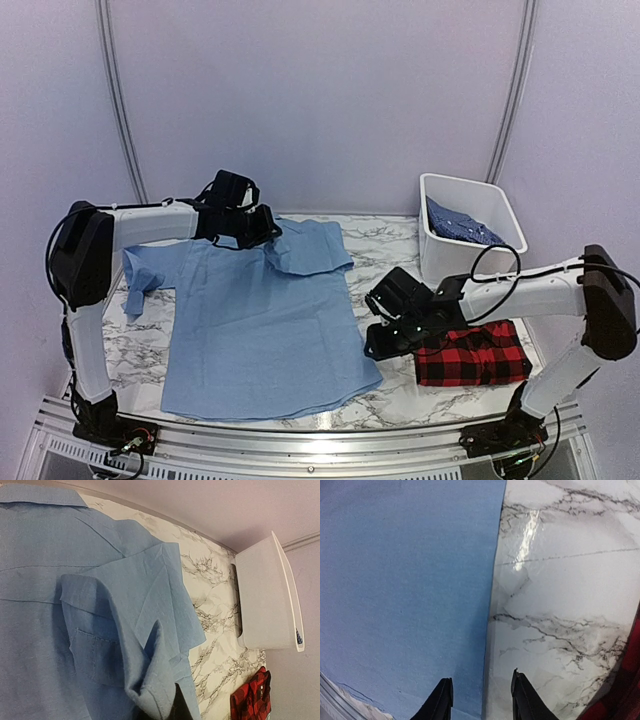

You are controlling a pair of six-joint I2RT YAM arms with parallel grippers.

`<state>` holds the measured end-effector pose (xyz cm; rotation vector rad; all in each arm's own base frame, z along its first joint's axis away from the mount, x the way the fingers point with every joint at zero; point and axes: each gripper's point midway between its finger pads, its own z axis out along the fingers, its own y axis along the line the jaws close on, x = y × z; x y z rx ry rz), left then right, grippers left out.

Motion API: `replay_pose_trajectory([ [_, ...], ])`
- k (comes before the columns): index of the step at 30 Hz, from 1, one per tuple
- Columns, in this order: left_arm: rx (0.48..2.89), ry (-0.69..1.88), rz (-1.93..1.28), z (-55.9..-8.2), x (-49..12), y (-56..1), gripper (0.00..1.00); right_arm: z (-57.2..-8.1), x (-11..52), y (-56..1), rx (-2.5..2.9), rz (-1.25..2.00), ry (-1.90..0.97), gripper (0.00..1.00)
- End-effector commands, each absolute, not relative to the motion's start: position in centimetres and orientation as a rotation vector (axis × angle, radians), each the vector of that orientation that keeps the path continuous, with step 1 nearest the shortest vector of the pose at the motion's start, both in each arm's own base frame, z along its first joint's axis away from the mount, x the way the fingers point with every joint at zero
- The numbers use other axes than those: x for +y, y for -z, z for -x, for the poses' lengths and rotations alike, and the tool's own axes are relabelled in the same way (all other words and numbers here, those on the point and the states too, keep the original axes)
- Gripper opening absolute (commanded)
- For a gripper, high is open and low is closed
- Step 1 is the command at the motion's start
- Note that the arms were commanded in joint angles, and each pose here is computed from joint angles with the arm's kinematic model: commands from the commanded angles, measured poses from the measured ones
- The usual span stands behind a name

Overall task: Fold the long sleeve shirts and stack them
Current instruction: Pick up the corner of the shirt from the center of the board.

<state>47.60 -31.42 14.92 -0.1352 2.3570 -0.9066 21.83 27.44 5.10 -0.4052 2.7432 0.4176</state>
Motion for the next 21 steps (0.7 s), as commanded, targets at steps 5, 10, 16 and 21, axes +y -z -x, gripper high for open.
replay_pose_trajectory([
  [5,2.317,0.911,0.088,-48.0,-30.9,-18.5,0.00,-18.9,26.0,-3.9,2.814,0.290,-0.429,0.35],
  [10,2.318,0.900,0.095,-48.2,-30.5,-18.6,0.00,-17.2,26.2,-3.9,2.840,0.275,-0.513,0.34],
  [16,2.312,0.898,0.098,-48.4,-30.3,-18.9,0.00,-16.3,27.0,-3.5,2.853,0.291,-0.545,0.32],
  [21,2.295,0.897,0.095,-48.7,-30.2,-19.7,0.00,-16.4,27.4,-3.2,2.854,0.293,-0.541,0.26],
])
